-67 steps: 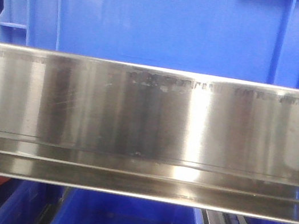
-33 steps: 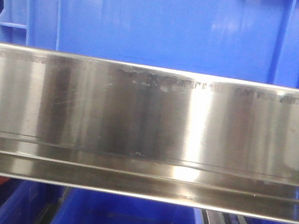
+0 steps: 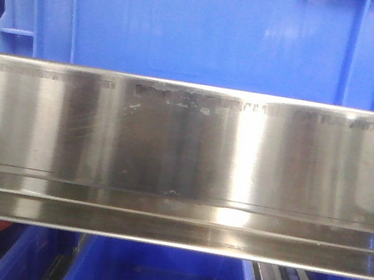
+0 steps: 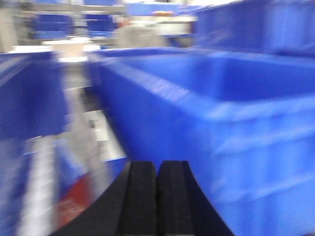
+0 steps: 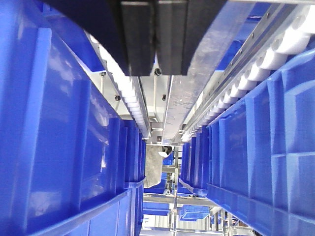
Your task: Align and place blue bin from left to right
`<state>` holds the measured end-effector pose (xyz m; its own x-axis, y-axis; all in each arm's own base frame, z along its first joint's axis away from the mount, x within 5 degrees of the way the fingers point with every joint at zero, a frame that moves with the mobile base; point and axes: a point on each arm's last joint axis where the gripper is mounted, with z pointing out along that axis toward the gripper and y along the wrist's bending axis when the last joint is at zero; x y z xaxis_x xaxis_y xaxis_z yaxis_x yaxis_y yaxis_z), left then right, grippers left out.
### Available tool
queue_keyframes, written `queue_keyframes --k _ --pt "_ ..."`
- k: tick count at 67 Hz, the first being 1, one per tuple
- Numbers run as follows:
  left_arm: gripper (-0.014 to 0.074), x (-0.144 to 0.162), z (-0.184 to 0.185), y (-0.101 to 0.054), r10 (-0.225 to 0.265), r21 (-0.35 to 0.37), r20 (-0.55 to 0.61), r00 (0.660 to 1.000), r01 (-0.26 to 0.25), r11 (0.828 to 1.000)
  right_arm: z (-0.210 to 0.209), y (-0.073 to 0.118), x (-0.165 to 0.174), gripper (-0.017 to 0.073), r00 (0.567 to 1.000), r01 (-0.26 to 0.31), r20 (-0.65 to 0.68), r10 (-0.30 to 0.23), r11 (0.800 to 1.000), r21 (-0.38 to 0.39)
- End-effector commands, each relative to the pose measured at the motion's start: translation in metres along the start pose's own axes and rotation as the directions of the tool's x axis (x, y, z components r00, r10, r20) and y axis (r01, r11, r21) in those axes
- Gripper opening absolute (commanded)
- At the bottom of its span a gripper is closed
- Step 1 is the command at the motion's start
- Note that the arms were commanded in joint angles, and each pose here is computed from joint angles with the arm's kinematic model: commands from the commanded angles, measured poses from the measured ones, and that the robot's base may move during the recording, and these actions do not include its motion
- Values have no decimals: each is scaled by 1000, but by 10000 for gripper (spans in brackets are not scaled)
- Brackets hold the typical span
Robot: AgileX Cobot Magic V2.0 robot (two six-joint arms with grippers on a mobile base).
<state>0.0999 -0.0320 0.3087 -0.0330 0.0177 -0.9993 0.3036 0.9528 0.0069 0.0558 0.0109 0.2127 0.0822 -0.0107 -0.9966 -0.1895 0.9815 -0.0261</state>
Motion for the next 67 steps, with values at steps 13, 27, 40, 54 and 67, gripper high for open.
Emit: queue_keyframes --k 13,27,40,54,67 --pt "-111 40 -32 12 22 -167 123 992 -1 986 -1 0 -3 -70 999 -5 32 5 1000 4" --pt "-111 71 -49 13 42 -249 176 984 3 969 -1 0 -3 -70 999 -5 32 5 1000 4" --pt "-111 95 -47 14 33 -260 140 990 4 966 -1 0 -3 -70 999 -5 32 5 1000 4" --pt "-111 96 -47 14 18 -259 138 990 18 966 -1 0 -3 -70 999 -5 32 5 1000 4" --pt "-111 96 -47 14 8 -257 141 990 29 966 -1 0 -3 -70 999 -5 32 5 1000 4"
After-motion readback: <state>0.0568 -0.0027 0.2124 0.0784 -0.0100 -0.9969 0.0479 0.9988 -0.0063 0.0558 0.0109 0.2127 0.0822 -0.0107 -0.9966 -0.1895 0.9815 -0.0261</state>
